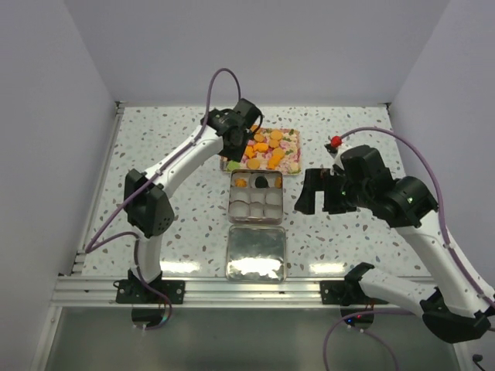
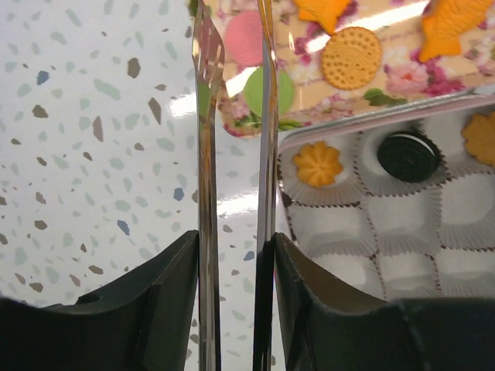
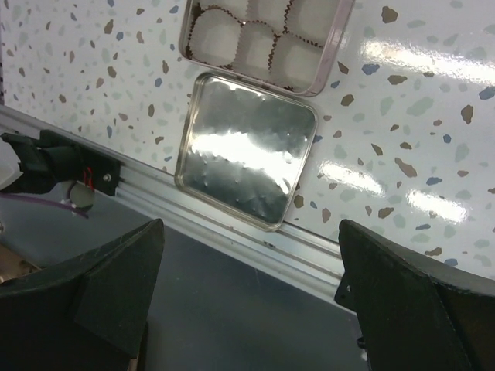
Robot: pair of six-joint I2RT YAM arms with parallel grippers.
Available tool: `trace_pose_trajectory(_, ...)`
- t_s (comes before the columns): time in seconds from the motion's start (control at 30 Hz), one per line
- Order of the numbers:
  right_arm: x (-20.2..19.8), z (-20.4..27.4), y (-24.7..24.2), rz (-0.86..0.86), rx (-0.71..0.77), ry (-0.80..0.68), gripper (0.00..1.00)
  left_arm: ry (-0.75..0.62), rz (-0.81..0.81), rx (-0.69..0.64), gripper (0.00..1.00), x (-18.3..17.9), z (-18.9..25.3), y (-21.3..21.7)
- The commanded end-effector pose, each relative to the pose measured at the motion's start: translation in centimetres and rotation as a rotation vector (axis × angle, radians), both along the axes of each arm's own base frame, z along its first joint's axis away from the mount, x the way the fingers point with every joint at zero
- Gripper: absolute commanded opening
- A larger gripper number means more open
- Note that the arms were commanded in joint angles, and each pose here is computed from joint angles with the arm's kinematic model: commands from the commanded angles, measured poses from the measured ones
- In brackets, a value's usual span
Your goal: Pack the cookies
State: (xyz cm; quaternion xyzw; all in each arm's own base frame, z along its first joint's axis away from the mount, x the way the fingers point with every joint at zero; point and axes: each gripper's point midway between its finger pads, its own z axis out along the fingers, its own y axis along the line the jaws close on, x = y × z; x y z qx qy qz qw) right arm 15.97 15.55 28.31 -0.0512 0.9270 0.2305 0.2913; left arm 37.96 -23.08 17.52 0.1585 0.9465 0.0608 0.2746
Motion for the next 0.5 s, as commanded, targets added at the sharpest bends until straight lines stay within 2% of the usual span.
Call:
trace_pose_trajectory(0.0, 0.7, -0.1, 0.5, 0.01, -0.003, 0.001, 0.99, -0.051, 0.014, 0.059, 0.47, 1.3, 0.9, 2.2)
trace_pose_trajectory(0.47, 1.9, -1.4, 0.7, -0.031, -0.039, 0.036, 0.99, -0.027, -0.022, 0.022, 0.49, 2.0, -1.9, 0.8)
